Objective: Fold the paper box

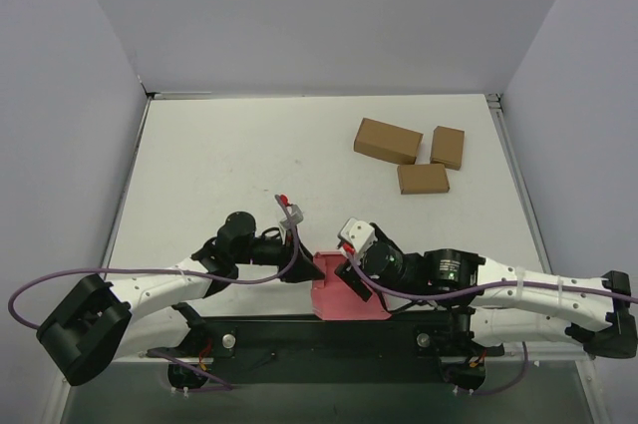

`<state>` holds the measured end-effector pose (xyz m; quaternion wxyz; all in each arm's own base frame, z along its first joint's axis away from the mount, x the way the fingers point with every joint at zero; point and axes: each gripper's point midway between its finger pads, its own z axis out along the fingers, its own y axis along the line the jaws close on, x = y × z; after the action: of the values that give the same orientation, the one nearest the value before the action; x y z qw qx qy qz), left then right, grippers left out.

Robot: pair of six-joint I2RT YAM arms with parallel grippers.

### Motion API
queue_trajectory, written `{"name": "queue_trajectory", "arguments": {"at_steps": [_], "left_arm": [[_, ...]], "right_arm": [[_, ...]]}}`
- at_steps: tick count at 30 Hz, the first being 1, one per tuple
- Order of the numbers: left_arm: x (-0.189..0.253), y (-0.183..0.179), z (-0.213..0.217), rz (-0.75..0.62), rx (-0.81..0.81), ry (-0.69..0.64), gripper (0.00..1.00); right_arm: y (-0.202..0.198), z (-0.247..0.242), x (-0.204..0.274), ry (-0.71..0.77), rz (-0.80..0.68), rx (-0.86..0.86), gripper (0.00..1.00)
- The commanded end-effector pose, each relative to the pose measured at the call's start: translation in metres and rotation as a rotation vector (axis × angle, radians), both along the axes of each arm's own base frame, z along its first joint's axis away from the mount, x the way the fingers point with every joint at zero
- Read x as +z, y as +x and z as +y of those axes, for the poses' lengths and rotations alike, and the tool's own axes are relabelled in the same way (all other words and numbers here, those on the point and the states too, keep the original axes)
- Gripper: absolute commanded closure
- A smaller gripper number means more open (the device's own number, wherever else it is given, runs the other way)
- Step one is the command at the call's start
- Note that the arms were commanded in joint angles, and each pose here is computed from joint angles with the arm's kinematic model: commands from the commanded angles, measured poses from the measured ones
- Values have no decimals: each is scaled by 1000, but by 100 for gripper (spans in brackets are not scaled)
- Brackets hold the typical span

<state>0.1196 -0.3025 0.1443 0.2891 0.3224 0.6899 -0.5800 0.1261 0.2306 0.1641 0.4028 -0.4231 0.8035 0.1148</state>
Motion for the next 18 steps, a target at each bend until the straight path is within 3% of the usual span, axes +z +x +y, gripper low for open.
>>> {"name": "queue_trajectory", "arguments": {"at_steps": [1,6,18], "left_arm": [[39,-8,-8,-40,-73,-100,86],[39,-17,-11,-28,-105,-90,86],[33,-28,-15,-11,-142,-55,86]], "right_arm": [[8,-4,11,-76,-100,4,37],[16,-8,21,-92,-173,-22,43],[9,-1,36,-67,-202,31,43]]}}
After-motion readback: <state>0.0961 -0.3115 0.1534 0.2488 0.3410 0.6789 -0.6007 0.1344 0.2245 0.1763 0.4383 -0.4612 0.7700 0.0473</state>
